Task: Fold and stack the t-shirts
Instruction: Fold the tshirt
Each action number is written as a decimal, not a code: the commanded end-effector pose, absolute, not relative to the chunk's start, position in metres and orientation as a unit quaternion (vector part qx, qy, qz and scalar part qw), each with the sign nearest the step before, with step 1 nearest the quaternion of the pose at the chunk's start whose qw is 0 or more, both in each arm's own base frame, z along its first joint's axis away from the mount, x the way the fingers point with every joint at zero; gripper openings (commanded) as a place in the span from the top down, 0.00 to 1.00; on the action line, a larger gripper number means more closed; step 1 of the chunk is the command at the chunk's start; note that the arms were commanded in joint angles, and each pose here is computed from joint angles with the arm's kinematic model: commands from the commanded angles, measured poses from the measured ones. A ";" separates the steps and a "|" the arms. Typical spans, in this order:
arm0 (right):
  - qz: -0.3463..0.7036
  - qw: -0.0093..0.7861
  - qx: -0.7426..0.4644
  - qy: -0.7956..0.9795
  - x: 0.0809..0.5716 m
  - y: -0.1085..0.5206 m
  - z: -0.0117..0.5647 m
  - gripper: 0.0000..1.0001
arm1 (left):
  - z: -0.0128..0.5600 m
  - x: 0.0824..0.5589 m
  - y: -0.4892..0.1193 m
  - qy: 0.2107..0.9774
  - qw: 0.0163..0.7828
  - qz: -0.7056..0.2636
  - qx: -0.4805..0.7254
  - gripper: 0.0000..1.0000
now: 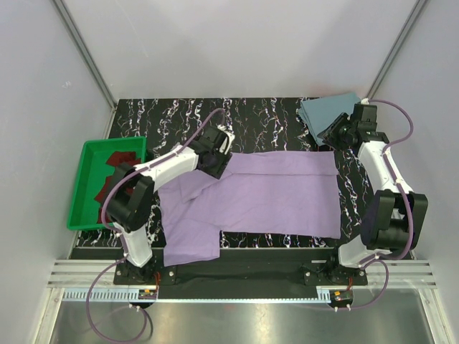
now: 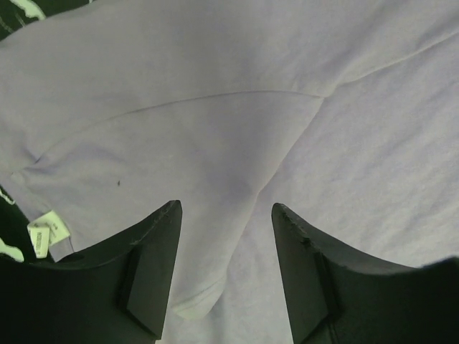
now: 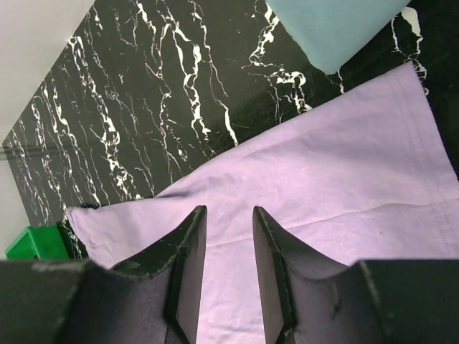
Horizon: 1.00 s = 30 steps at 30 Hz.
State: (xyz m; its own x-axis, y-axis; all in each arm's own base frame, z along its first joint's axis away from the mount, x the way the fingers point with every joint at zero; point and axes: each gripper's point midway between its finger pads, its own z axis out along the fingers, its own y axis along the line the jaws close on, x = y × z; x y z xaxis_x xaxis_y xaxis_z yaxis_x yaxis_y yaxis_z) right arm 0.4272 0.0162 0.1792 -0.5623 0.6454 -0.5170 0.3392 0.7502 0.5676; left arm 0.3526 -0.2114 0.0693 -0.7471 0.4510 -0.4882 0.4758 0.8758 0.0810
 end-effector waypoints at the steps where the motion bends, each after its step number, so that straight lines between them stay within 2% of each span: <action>1: 0.228 0.404 0.256 0.848 0.430 0.022 0.210 0.60 | 0.084 0.373 -0.227 0.911 0.303 -0.024 0.278 0.41; 11: 0.222 0.416 0.250 0.845 0.429 0.020 0.221 0.59 | 0.051 0.373 -0.223 0.914 0.273 0.017 0.301 0.45; 14: 0.222 0.418 0.251 0.844 0.429 0.019 0.224 0.59 | 0.051 0.374 -0.225 0.911 0.275 0.017 0.306 0.53; 15: 0.223 0.418 0.253 0.844 0.429 0.019 0.225 0.59 | 0.053 0.376 -0.225 0.910 0.277 0.018 0.308 0.65; 19: 0.245 0.419 0.248 0.839 0.429 0.026 0.227 0.59 | 0.065 0.388 -0.225 0.904 0.290 0.030 0.312 0.97; 20: 0.254 0.414 0.241 0.840 0.428 0.032 0.226 0.60 | 0.068 0.391 -0.225 0.903 0.294 0.030 0.312 0.99; 26: 0.256 0.395 0.200 0.859 0.419 0.067 0.211 0.60 | 0.085 0.414 -0.226 0.913 0.289 -0.034 0.287 0.98; 30: 0.274 0.375 0.140 0.875 0.405 0.122 0.197 0.60 | 0.079 0.425 -0.218 0.922 0.271 -0.076 0.266 0.97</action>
State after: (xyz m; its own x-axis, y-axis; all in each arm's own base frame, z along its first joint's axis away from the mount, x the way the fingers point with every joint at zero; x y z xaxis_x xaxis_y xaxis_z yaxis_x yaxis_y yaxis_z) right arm 0.4144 0.0849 0.1856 -0.6627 0.5304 -0.5286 0.1674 0.7930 0.5858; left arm 0.4173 -0.2164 0.0772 -0.6917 0.4857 -0.5345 0.5177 0.8494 0.1019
